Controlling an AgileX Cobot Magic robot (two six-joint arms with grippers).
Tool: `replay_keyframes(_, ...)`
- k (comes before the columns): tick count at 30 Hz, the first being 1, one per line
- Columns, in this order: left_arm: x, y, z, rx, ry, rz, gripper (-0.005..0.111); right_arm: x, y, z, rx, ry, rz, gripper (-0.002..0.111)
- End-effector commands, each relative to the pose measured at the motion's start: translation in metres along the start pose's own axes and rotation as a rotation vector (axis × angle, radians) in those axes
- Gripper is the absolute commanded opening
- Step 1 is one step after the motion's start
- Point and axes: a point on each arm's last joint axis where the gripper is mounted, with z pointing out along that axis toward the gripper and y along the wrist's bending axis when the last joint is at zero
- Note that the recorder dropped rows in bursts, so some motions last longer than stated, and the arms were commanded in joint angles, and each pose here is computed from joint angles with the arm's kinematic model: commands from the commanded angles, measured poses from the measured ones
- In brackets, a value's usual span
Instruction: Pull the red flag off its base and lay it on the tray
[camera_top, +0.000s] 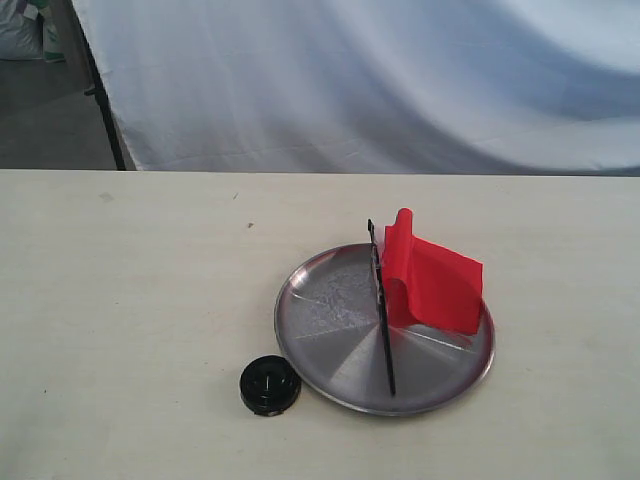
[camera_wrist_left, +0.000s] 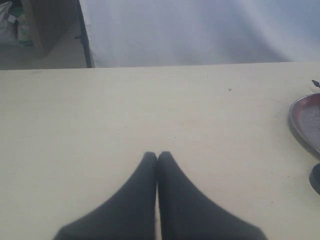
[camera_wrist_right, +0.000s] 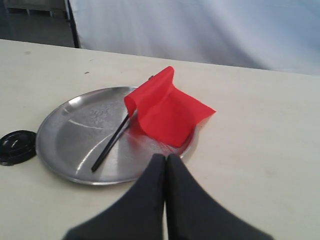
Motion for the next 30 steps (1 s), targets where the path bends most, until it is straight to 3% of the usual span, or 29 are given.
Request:
replay_keyframes(1, 0.0008, 0.0003, 0.0001, -0.004, 0.000, 0.007, 0.000, 0.0010, -0.0034, -0.0001, 0.059, 0.001, 0.008, 0.000)
replay_keyframes(30, 0.0008, 0.0004, 0.0001, -0.005, 0.000, 0.011, 0.000, -0.0003, -0.0084, -0.0006, 0.148, -0.014, 0.029, 0.000)
